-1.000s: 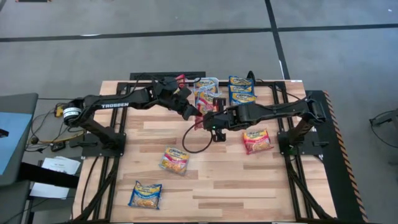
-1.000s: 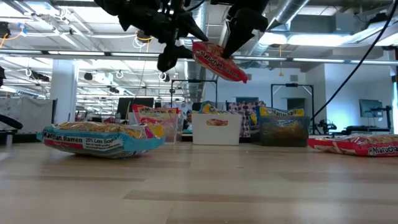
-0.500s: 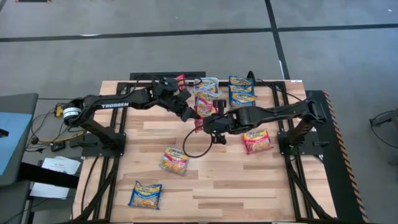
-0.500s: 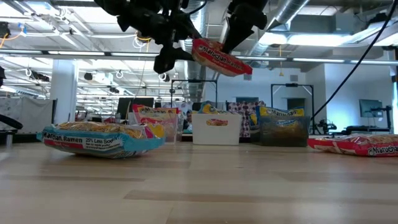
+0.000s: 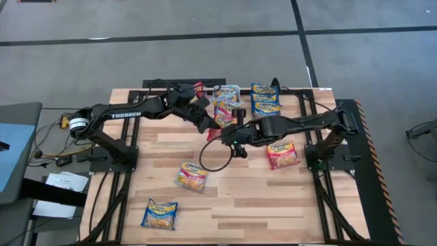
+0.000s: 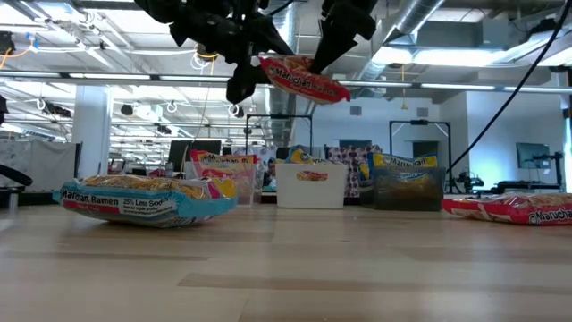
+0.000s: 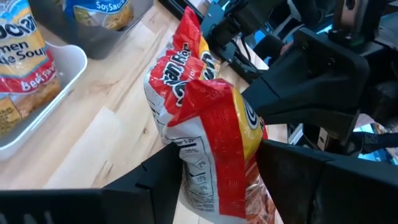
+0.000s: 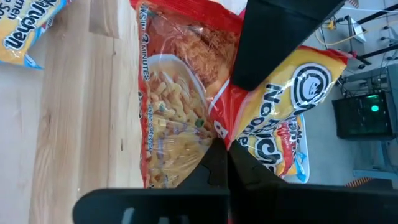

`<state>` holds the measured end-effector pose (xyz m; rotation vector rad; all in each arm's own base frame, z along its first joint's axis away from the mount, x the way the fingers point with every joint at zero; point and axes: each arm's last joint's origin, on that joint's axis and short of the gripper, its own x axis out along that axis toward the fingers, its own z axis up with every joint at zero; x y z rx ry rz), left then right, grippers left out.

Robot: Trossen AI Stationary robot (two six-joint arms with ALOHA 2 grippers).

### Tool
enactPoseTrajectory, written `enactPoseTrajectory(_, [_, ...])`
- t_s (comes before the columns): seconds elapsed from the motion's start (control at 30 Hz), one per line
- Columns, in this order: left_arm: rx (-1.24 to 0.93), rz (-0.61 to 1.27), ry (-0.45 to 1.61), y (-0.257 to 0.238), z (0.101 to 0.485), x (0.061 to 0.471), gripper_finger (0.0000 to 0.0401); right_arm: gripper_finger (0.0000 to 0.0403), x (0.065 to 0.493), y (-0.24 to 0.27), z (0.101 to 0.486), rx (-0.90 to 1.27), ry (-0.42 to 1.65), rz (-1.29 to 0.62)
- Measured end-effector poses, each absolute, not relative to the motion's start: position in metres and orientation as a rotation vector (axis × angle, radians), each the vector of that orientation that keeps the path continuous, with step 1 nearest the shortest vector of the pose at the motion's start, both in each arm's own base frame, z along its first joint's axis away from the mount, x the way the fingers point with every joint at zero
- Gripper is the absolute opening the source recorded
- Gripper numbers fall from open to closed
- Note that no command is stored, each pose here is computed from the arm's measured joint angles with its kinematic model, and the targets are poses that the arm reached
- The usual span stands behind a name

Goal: Sort Maruchan noodles
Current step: Put the red noodle pack into the transparent bin

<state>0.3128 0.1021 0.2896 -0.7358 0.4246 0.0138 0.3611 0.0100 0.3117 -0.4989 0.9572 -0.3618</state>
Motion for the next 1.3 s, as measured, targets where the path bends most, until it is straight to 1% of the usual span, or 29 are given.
enactPoseTrajectory(0.13, [-0.698, 0.003, 0.426, 0.102, 0.289, 0.313, 0.0164, 0.0001, 0.361, 0.009, 0.312, -0.496, 0.956, -0.362])
enactPoseTrajectory(0.33, [-0.660, 0.001, 0.424, 0.102, 0.289, 0.313, 0.0107, 0.0004, 0.361, 0.005, 0.311, -0.476, 0.962, -0.345])
enactPoseTrajectory(0.5, [-0.614, -0.010, 0.419, 0.103, 0.290, 0.312, 0.0063, 0.0018, 0.361, 0.005, 0.311, -0.477, 0.963, -0.345])
enactPoseTrajectory(0.57, [-0.601, -0.011, 0.418, 0.103, 0.290, 0.312, 0.0051, 0.0028, 0.361, 0.005, 0.311, -0.478, 0.964, -0.347])
enactPoseTrajectory(0.8, [-0.556, 0.002, 0.418, 0.107, 0.290, 0.310, 0.0019, 0.0083, 0.361, 0.005, 0.311, -0.484, 0.961, -0.361])
enactPoseTrajectory(1.0, [-0.542, 0.036, 0.433, 0.115, 0.298, 0.295, 0.0002, 0.0126, 0.357, 0.005, 0.319, -0.484, 0.944, -0.371])
enactPoseTrajectory(1.17, [-0.489, 0.053, 0.416, 0.115, 0.309, 0.282, 0.0001, 0.0143, 0.350, 0.005, 0.331, -0.465, 0.901, -0.380])
enactPoseTrajectory(1.3, [-0.410, 0.064, 0.393, 0.116, 0.321, 0.268, 0.0001, 0.0145, 0.338, 0.005, 0.345, -0.454, 0.870, -0.382])
